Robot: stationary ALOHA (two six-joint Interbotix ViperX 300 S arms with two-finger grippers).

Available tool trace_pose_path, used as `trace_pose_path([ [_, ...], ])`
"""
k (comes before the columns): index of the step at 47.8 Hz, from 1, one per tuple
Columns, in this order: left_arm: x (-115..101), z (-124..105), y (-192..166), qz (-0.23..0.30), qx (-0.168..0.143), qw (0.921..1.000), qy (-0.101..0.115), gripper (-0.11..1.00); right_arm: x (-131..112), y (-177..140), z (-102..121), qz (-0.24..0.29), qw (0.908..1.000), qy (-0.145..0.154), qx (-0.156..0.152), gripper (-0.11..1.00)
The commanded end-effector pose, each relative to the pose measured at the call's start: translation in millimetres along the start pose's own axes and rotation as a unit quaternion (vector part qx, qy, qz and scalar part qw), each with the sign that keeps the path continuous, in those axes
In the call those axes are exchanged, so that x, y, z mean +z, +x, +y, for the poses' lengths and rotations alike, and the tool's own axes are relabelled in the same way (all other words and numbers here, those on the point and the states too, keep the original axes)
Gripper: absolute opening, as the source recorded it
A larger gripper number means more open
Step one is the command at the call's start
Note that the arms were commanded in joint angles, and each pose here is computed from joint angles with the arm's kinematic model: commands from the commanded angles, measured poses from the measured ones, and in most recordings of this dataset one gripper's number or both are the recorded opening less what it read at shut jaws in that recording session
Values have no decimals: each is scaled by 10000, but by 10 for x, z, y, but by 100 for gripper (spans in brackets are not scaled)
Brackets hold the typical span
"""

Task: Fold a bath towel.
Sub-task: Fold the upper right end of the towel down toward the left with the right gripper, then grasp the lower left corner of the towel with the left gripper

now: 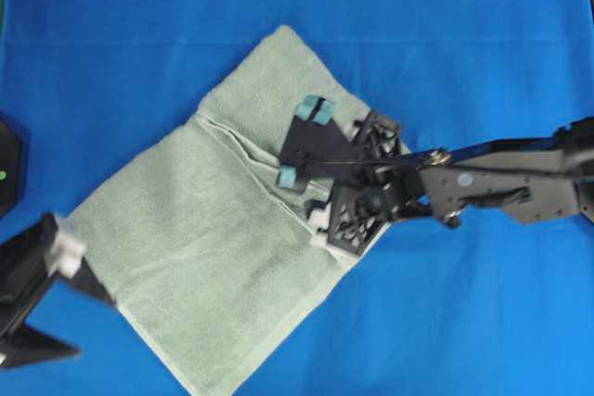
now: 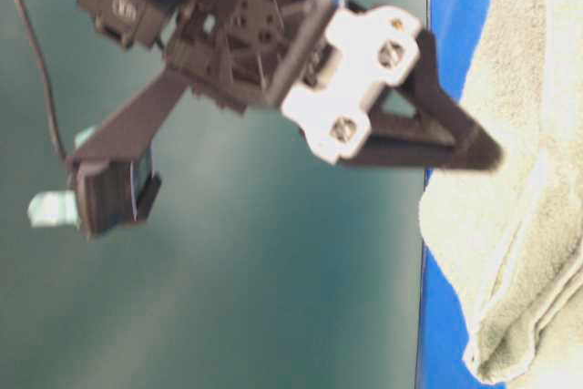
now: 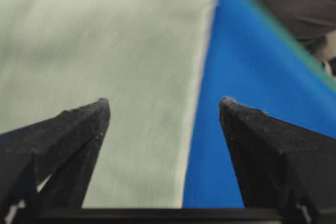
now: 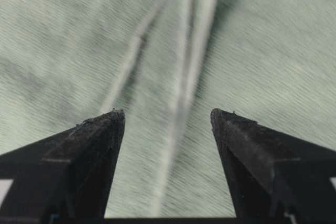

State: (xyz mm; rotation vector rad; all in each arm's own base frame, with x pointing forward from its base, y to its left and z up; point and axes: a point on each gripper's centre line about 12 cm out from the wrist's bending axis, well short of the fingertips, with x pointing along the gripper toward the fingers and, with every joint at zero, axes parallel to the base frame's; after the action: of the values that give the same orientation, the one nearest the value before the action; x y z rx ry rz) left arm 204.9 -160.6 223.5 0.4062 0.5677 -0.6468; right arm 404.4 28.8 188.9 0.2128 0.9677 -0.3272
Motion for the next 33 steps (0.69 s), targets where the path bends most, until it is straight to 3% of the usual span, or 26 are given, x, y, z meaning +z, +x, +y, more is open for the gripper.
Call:
trace_pose_path([
  [1, 154, -24, 39, -229, -72, 9995, 191, 80, 62, -132, -74, -193, 9997, 113, 64, 66],
  [10, 152, -12, 239, 194, -62, 9997, 93, 79, 32, -142, -117, -230, 9996, 126, 99, 66],
  [15, 62, 39, 483, 714, -3, 9974, -17, 78, 26, -140, -119, -223, 9996, 124, 96, 66],
  [23, -167, 79, 885, 1586, 22, 9873, -60, 78, 24, -146, -129, -240, 9997, 80, 69, 66],
  [33, -426, 93, 1262, 2241, -7, 9745, -99, 77, -15, -157, -154, -223, 9997, 54, 48, 66],
])
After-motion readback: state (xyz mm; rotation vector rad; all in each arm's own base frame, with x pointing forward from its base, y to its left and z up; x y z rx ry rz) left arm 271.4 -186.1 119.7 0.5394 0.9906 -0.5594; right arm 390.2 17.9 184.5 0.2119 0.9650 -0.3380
